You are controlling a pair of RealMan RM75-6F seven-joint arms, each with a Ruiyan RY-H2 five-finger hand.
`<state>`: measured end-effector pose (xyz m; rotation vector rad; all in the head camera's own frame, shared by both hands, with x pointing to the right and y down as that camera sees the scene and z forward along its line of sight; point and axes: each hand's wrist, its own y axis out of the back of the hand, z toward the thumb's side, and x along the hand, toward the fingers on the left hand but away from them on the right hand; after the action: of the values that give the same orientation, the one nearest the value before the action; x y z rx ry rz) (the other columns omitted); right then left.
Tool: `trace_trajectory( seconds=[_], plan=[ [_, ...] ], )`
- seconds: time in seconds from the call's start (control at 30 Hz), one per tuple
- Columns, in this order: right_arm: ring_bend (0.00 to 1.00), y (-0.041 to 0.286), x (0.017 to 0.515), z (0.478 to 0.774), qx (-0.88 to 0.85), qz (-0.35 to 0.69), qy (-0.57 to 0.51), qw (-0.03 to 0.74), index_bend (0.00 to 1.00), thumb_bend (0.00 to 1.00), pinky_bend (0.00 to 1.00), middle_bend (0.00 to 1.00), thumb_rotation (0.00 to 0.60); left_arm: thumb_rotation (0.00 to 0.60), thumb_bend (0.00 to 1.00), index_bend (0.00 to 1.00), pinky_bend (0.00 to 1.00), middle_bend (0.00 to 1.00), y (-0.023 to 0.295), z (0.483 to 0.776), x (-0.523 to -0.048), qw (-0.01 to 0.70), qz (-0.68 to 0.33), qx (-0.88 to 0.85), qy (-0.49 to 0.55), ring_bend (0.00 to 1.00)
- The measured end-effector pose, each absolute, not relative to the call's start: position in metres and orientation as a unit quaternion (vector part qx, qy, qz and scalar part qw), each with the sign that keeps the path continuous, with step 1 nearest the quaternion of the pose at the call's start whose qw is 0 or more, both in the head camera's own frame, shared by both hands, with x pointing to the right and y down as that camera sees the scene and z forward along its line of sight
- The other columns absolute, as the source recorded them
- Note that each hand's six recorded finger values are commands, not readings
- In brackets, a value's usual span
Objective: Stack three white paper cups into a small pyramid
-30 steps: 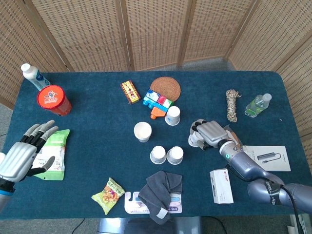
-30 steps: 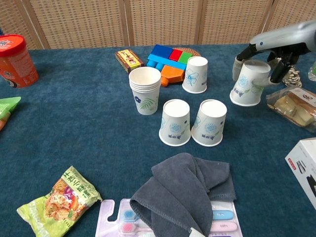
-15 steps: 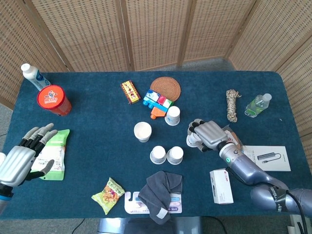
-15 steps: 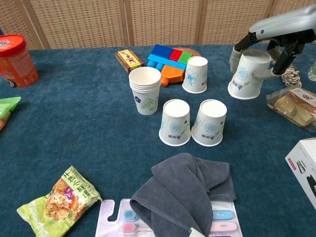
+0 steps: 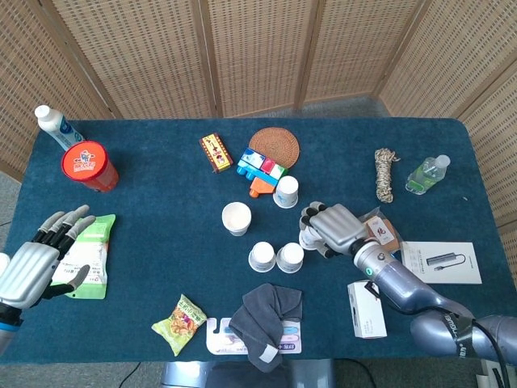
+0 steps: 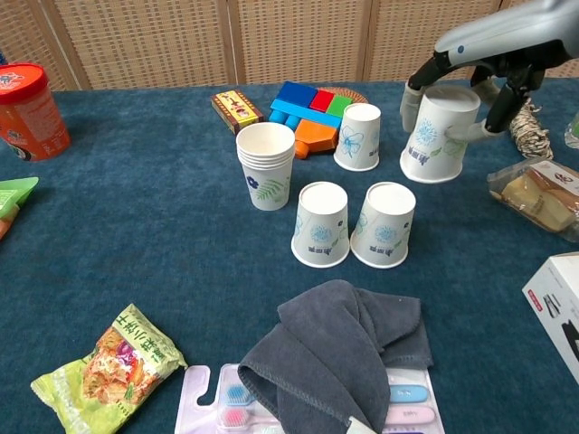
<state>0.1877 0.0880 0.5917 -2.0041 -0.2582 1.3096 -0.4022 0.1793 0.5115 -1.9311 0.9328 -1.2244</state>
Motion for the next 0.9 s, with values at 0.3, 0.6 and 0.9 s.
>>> trace_trajectory(
  seconds=[0.3, 0.6, 0.9],
  plan=[
    [0.13, 0.094, 0.169, 0.585, -0.783, 0.501, -0.080, 0.361, 0.36, 0.54, 0.67, 0.21, 0.600, 0.600, 0.47, 0.00, 0.05, 0.00, 0.179, 0.520, -0.405, 0.319, -0.472, -0.741, 0.355, 0.00],
    [0.13, 0.099, 0.153, 0.583, -0.787, 0.496, -0.064, 0.360, 0.36, 0.53, 0.67, 0.21, 0.600, 0.600, 0.47, 0.00, 0.05, 0.00, 0.178, 0.525, -0.409, 0.312, -0.474, -0.743, 0.356, 0.00],
    [0.13, 0.099, 0.136, 0.581, -0.791, 0.492, -0.054, 0.361, 0.36, 0.53, 0.67, 0.21, 0.600, 0.600, 0.47, 0.00, 0.05, 0.00, 0.179, 0.528, -0.413, 0.307, -0.475, -0.743, 0.358, 0.00]
  ],
)
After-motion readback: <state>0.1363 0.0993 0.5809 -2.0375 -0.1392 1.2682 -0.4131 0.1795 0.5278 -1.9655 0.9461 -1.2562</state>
